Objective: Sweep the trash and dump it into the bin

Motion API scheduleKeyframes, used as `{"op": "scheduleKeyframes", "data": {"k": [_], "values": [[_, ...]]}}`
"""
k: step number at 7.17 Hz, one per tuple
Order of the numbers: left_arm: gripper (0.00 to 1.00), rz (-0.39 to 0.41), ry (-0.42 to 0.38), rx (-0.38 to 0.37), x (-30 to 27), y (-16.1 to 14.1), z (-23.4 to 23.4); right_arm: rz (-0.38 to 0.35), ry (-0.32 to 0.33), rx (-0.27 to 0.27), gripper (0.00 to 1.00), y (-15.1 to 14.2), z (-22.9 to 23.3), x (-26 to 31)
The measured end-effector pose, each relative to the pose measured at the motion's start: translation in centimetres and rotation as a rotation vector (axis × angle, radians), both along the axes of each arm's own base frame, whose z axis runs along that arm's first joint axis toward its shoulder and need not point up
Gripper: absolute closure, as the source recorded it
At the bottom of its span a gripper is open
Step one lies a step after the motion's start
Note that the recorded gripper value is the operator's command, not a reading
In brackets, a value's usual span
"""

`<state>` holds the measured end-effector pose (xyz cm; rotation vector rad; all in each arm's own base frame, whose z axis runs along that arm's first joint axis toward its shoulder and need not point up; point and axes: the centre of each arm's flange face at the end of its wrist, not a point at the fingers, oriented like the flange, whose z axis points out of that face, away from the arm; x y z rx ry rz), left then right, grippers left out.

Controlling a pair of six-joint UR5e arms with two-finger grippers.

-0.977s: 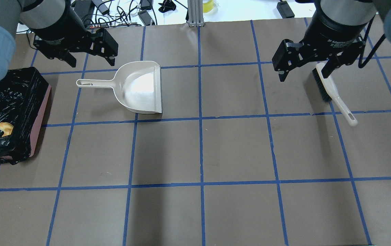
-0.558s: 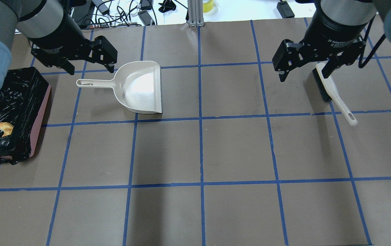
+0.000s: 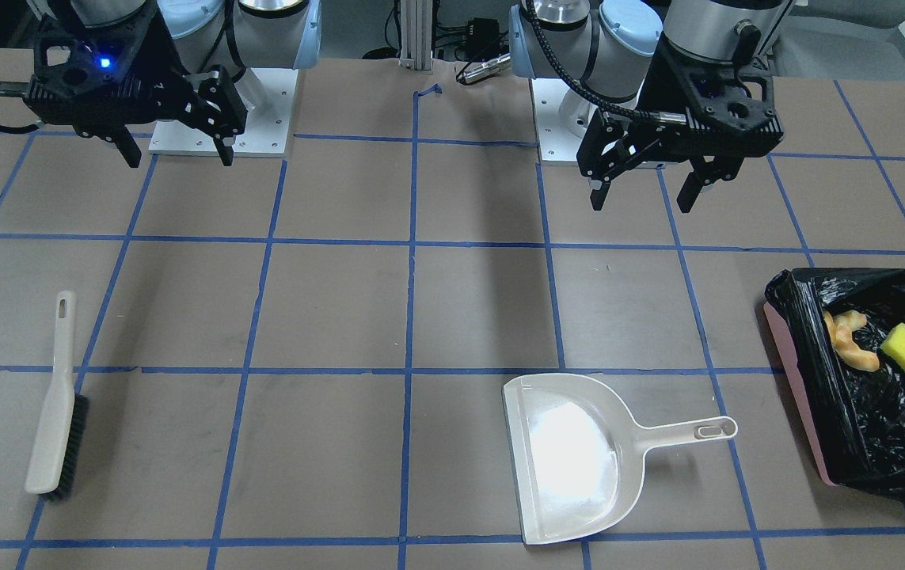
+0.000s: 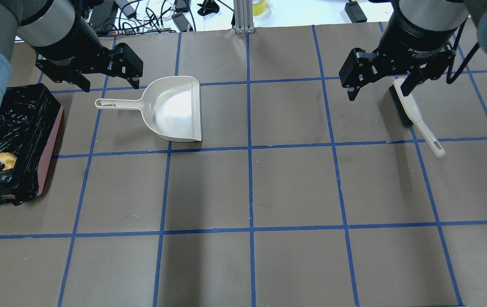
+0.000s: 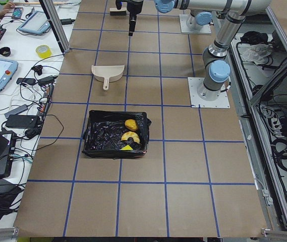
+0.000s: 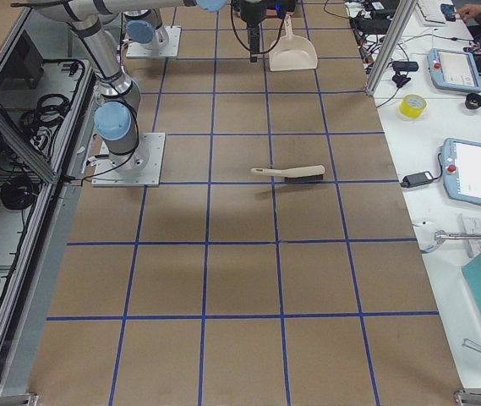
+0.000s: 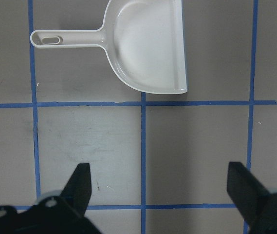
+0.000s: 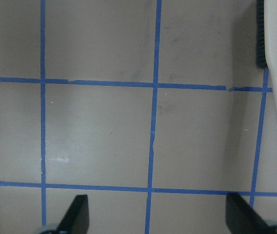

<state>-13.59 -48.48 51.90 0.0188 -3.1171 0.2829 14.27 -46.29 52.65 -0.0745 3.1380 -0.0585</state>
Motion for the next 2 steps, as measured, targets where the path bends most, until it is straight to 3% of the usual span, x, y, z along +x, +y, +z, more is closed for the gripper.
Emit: {"op": "scheduleKeyframes", "data": {"k": [2], "values": [[0.0, 0.001, -0.001, -0.01, 0.04, 0.15, 0.46, -0.004, 0.0, -0.003, 0.0, -0.13, 0.01, -0.18]]}}
